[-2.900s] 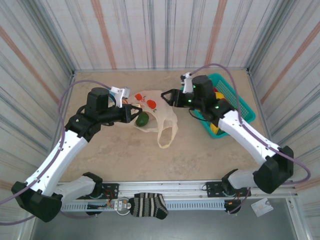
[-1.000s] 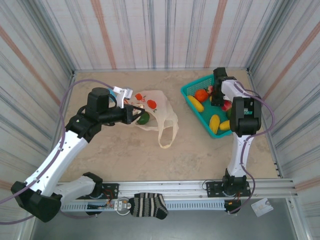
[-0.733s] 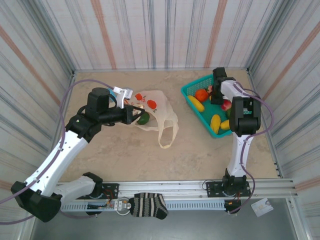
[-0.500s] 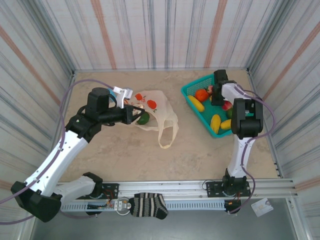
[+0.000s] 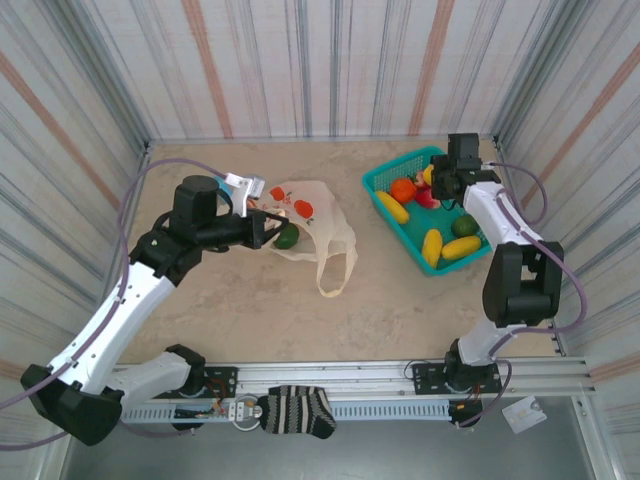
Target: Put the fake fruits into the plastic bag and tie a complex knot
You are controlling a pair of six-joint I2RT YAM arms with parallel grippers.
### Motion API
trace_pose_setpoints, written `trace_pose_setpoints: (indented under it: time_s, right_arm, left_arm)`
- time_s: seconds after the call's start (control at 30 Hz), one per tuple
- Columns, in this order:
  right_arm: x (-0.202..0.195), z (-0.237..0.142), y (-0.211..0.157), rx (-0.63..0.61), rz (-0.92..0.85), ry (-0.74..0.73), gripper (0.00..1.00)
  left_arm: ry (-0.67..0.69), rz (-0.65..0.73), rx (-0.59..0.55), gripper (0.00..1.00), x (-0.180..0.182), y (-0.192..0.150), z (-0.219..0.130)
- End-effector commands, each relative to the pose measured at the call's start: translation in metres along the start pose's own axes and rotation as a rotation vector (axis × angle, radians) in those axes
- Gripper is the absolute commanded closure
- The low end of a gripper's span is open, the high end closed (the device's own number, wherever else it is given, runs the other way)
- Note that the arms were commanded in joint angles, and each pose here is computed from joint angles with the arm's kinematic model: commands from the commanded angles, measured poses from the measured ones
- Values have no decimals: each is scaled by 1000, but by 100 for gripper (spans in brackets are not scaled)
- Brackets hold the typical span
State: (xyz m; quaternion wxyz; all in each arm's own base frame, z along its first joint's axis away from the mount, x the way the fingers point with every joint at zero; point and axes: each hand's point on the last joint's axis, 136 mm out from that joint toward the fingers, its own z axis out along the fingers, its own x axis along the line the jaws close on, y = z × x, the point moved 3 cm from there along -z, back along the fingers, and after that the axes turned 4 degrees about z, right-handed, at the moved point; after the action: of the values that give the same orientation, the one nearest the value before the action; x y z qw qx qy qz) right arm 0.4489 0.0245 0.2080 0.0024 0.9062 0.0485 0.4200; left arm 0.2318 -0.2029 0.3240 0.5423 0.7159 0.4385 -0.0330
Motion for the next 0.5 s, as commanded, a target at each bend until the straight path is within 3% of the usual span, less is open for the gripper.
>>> trace_pose_setpoints:
  time_s: [0.0, 0.27, 0.47]
  right_arm:
    - [38, -26, -42, 203, -274, 304, 44]
    - [36, -111, -163, 658, -819, 648, 44]
    - [-13, -168, -244, 896, -1167, 703, 44]
  left_arm:
    - [3, 27, -42, 100, -10, 9, -14]
    - [19, 38, -55, 100, -13, 10, -21]
    - [15, 27, -55, 100, -12, 5, -23]
